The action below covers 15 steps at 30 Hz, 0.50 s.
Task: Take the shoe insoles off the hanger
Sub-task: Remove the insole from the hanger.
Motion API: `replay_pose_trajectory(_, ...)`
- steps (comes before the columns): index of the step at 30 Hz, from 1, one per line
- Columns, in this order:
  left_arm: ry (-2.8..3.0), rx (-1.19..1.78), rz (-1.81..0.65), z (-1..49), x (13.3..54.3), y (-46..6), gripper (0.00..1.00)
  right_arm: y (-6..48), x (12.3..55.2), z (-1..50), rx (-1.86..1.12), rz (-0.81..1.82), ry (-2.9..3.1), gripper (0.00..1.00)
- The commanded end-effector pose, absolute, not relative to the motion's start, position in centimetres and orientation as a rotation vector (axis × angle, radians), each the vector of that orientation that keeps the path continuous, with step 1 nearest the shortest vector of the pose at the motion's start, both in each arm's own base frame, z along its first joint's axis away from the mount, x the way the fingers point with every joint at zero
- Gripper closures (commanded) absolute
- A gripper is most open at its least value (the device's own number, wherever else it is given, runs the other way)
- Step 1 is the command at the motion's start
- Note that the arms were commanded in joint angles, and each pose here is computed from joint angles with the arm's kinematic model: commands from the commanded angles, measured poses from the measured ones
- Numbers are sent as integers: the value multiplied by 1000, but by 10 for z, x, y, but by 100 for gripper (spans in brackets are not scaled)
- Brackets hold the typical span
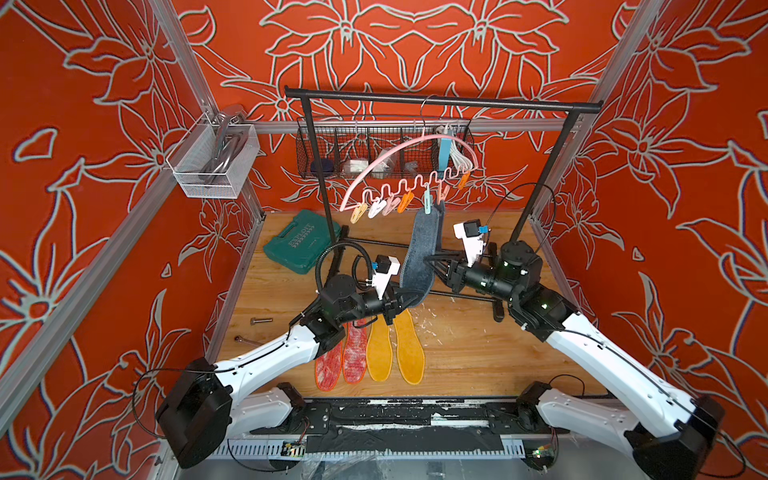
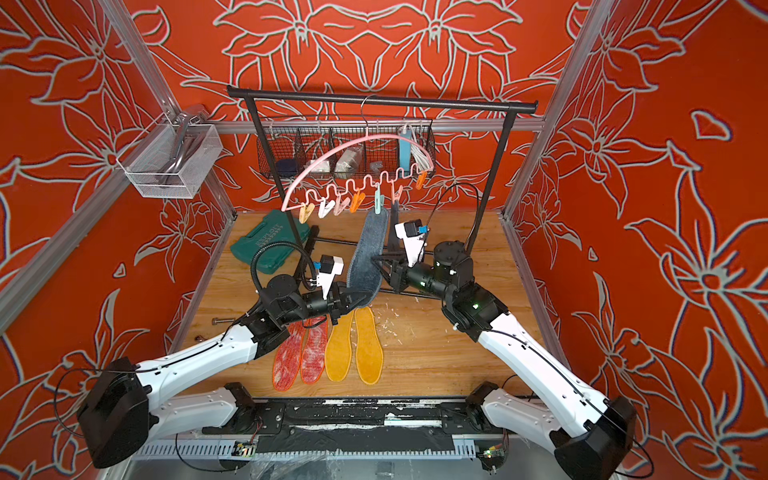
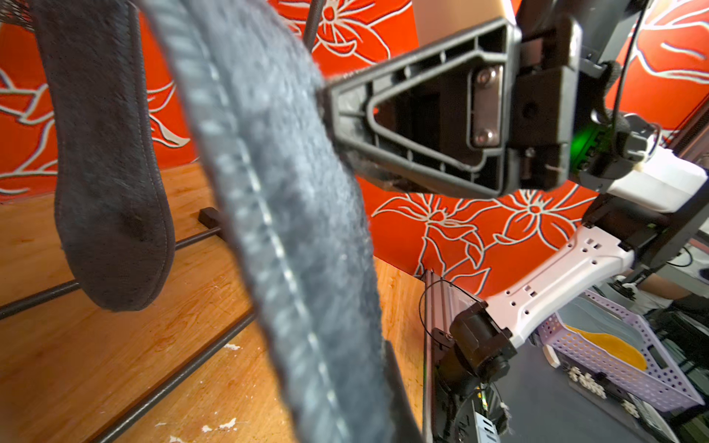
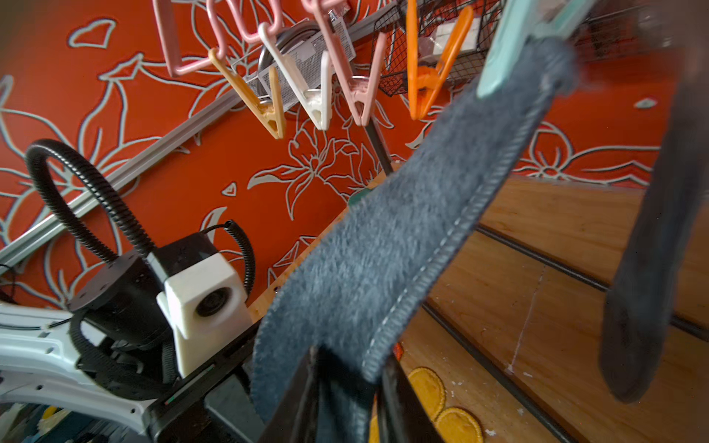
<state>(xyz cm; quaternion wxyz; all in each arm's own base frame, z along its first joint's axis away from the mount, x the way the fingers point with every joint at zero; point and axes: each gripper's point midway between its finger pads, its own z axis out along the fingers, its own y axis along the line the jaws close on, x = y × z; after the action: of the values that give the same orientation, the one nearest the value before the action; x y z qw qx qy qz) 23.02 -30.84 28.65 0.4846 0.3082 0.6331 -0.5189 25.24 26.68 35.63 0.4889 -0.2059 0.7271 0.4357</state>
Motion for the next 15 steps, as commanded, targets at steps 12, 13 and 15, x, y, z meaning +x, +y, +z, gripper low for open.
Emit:
replay_pose_trajectory(12,1462,853,-1317,311,203,-307,100,259,290,390,-394,949,1749,41)
replay_pose_trajectory(13,1459,854,-1309,311,202,-306,100,258,295,390,-377,957,1759,40)
replay_pose_trajectory(15,1457,862,-1300,308,199,-303,100,259,301,391,-353,985,1769,38)
